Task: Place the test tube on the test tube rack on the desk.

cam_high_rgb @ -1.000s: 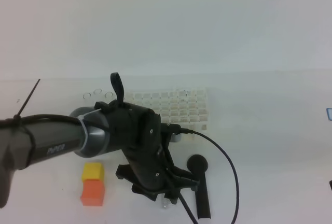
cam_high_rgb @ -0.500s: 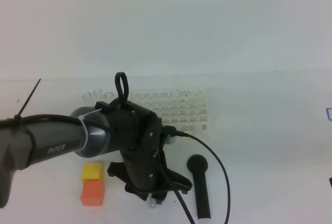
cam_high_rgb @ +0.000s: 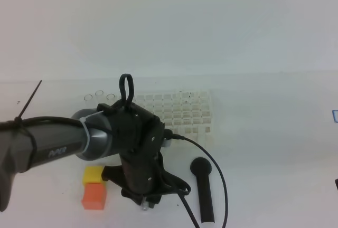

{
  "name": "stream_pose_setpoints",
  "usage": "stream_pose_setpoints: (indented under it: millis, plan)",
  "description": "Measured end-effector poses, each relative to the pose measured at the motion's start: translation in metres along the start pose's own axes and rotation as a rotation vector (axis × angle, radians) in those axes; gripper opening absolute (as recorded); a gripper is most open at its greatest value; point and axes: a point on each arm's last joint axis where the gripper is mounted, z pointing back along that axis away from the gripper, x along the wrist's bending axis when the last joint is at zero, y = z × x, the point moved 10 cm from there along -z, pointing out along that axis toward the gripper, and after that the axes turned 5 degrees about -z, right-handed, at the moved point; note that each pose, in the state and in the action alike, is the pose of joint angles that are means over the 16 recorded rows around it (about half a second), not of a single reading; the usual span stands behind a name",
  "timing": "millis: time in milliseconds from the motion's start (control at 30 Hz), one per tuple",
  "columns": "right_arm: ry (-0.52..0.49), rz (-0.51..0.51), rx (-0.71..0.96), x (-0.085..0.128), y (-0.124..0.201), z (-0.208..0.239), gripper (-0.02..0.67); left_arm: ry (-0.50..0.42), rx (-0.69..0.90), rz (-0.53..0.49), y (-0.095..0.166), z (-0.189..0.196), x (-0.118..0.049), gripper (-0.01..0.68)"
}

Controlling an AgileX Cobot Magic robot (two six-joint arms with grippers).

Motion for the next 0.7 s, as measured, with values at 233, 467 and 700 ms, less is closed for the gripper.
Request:
stream_pose_setpoints:
  millis: [233,467,700]
  plan:
    - [0.0,-0.001,-0.003,0.0,-0.001,0.0,0.449,-0.005,0.006,0.041,0.002,0.004,0.002,0.119]
    - [-0.004,-0.005,-0.011,0.001,-0.002,0.0,0.446,0.006,-0.049,0.083,-0.001,0.034,0.005,0.106]
    - [-0.021,-0.019,-0.023,0.004,-0.004,0.0,0.445,0.044,-0.213,0.113,-0.01,0.1,0.011,0.106]
